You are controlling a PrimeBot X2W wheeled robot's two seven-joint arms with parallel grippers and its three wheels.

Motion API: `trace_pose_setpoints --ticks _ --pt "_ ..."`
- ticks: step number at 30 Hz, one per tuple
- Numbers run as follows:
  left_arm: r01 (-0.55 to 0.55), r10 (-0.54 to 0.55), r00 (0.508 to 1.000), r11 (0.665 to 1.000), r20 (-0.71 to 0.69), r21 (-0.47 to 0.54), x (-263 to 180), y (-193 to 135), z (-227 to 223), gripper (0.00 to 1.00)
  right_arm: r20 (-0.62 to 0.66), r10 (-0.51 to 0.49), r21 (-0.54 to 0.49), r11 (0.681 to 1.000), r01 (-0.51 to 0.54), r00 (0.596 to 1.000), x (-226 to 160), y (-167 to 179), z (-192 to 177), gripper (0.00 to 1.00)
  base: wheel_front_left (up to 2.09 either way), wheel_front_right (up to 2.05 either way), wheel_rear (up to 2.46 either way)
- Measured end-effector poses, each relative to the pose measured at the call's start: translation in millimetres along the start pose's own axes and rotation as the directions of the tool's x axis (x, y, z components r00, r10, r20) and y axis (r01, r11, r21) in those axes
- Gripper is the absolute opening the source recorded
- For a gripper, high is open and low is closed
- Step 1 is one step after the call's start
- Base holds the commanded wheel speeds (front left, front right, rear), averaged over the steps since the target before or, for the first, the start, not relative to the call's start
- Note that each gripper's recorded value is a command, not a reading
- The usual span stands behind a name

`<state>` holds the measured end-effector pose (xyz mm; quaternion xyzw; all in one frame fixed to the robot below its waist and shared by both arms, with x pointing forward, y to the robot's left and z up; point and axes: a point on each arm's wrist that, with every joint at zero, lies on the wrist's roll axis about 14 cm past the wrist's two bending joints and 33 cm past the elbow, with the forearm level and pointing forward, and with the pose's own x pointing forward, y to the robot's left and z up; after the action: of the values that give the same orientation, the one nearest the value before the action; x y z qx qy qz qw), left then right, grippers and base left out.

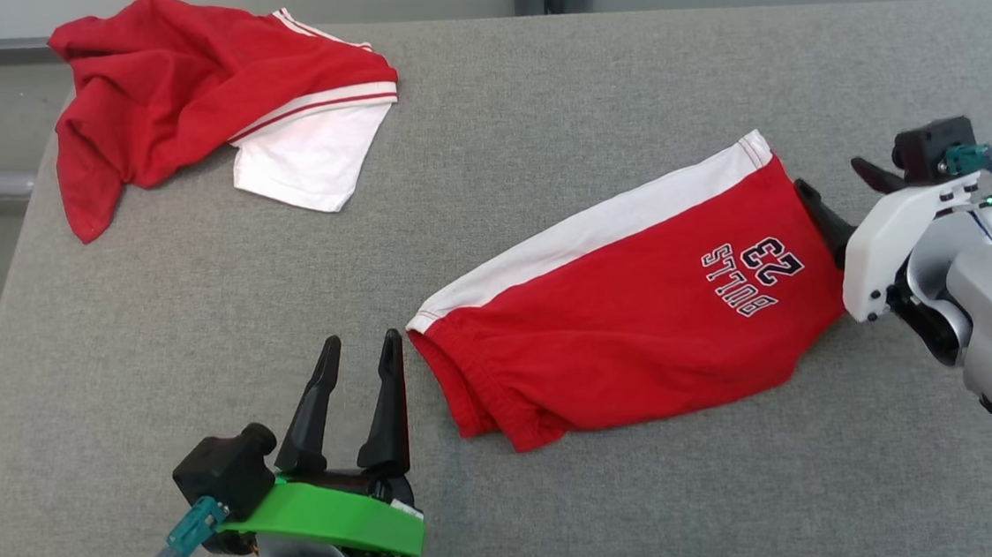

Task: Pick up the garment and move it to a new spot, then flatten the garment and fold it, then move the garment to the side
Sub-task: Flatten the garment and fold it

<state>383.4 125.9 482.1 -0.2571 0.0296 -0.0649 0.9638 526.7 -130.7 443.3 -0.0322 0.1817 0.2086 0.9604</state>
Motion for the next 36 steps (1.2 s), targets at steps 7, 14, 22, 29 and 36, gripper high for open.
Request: trace_pose_setpoints --ticks 7,14,22,29,36 --pt "-0.01 0.01 0.998 1.0 0.062 -0.001 -9.2 -2.7 18.5 1.0 -0.094 0.001 0.015 1.0 0.001 0.996 -13.4 4.6 -25.4 1.0 0.0 0.0 0.0" --pt "-0.074 0.074 0.991 0.997 0.107 -0.007 -14.4 14.2 32.3 1.0 -0.191 -0.006 0.036 0.999 0.013 0.982 -7.0 9.6 -50.0 1.0 0.0 0.0 0.0" --pt "-0.108 0.108 0.988 0.994 0.113 -0.009 -14.7 24.9 32.7 1.0 -0.256 -0.002 0.074 0.997 0.022 0.967 1.0 15.1 -63.6 0.28 0.0 0.0 0.0" --pt "-0.109 0.109 0.988 0.994 0.111 -0.009 -14.1 25.5 31.0 1.0 -0.222 -0.002 0.094 0.995 0.024 0.975 -3.0 18.1 -57.7 0.0 0.0 0.0 0.0" --pt "-0.068 0.069 0.993 0.998 0.095 -0.012 -9.8 13.7 24.8 1.0 -0.133 -0.063 0.138 0.987 0.081 0.989 -20.8 -1.7 -44.2 0.0 0.0 0.0 0.0"
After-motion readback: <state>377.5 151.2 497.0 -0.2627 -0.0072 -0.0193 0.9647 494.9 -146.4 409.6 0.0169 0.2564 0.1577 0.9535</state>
